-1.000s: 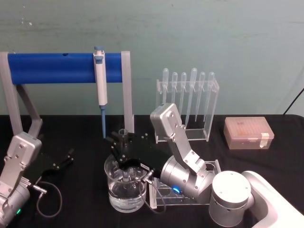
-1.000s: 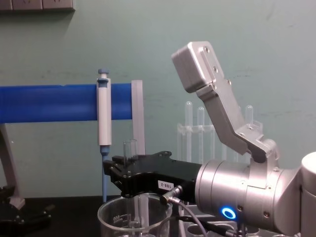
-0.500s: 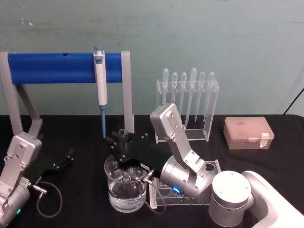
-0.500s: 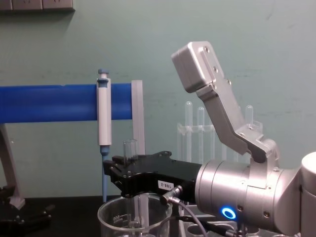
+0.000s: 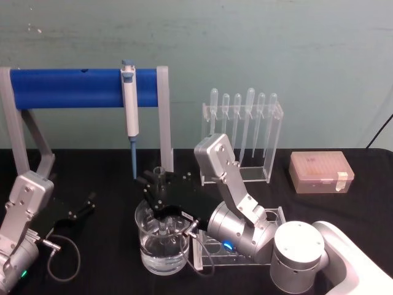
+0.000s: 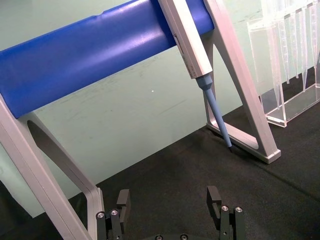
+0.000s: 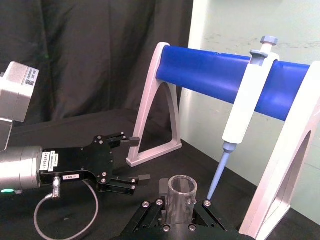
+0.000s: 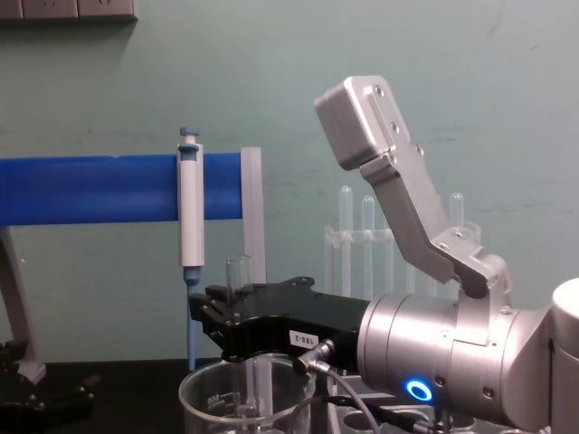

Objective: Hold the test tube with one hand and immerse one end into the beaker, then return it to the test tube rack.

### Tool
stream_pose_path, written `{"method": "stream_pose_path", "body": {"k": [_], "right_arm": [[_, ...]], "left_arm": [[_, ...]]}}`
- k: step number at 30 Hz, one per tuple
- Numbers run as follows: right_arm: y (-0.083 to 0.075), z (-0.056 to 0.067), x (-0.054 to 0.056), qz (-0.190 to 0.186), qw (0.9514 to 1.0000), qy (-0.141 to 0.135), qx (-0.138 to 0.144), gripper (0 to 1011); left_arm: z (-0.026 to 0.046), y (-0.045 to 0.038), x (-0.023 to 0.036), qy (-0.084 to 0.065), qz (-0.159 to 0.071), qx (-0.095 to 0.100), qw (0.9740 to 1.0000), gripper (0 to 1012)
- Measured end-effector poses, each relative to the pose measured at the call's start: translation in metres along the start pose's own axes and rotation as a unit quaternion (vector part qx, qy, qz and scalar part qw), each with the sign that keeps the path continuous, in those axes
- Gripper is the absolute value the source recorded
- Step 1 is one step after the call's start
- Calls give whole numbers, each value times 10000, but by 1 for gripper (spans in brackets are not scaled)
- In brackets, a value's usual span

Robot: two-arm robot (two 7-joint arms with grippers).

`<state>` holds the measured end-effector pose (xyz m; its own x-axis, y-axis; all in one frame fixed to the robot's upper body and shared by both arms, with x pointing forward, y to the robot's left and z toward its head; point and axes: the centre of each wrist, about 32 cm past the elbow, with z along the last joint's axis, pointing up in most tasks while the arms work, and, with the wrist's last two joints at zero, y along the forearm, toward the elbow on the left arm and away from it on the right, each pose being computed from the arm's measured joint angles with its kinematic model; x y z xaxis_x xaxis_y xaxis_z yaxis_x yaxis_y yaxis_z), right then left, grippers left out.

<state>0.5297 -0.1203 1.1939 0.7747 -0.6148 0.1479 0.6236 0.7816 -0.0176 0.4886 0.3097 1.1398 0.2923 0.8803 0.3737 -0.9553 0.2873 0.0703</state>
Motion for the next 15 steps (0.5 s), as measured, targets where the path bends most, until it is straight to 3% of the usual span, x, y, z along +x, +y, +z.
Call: {"method": "stream_pose_path", "body": {"k": [15], "right_arm": [[0, 0, 0, 0, 10000, 0, 0, 127]], "left_arm": [[0, 0, 0, 0, 0, 0, 10000, 1000]]}}
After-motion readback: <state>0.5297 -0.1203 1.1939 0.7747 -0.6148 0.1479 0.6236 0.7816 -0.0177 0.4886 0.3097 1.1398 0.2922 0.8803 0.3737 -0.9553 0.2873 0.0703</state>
